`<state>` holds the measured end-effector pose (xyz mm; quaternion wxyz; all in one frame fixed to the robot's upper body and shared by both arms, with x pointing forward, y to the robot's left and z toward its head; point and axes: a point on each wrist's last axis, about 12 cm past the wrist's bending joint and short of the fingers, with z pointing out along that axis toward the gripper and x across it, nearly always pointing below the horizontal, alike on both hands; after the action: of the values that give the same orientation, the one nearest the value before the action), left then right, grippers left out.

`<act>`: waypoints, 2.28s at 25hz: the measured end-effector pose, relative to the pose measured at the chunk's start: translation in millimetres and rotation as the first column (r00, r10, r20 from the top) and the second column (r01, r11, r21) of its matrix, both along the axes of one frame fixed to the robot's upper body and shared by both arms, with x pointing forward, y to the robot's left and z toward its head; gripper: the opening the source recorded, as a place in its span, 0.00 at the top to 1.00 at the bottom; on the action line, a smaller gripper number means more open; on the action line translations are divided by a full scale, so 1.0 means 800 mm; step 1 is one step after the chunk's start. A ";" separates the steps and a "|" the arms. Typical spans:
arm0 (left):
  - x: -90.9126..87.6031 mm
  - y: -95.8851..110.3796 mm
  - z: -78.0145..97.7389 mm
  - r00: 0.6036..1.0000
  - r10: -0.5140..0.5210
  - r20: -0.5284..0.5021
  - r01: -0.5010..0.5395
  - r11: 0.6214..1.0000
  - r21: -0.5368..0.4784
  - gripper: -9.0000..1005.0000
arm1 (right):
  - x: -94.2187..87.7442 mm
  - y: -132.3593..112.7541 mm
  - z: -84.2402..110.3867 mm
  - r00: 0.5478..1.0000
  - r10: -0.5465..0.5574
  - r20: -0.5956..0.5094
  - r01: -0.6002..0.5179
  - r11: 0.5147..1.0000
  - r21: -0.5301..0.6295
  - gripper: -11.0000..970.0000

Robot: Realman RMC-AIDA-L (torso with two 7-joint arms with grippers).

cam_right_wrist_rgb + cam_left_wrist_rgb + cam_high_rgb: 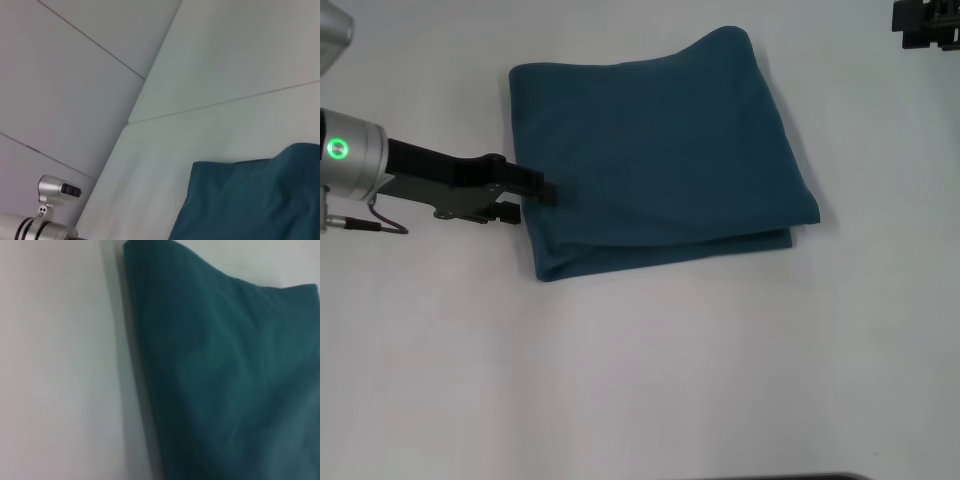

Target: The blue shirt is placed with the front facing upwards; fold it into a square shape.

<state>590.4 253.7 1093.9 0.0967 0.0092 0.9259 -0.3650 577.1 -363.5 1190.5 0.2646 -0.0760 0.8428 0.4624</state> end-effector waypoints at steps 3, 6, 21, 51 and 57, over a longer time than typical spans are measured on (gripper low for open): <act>0.001 -0.002 -0.004 1.000 0.010 0.000 -0.010 1.000 0.012 0.35 | -0.001 -0.001 0.000 1.000 -0.001 -0.001 0.001 1.000 0.001 0.38; 0.003 -0.005 -0.006 1.000 0.011 0.000 -0.011 1.000 0.023 0.34 | -0.001 -0.002 0.000 1.000 -0.001 -0.001 0.001 1.000 0.001 0.38; 0.009 -0.036 -0.003 0.999 -0.048 0.014 0.048 0.998 0.043 0.36 | -0.002 -0.003 0.001 1.000 0.001 0.000 -0.001 1.000 0.000 0.38; -0.010 0.016 0.011 0.979 -0.193 -0.067 0.199 0.976 0.093 0.96 | -0.003 -0.003 -0.002 1.000 -0.004 -0.007 0.004 1.000 0.006 0.37; -0.008 0.030 0.014 0.984 -0.164 -0.063 0.171 0.978 0.120 0.96 | -0.003 -0.002 -0.004 1.000 -0.003 -0.012 0.003 1.000 0.009 0.37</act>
<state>584.2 277.9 1105.5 0.0405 0.0835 0.9451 -0.3134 574.6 -365.4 1187.5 0.2605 -0.0709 0.8425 0.4662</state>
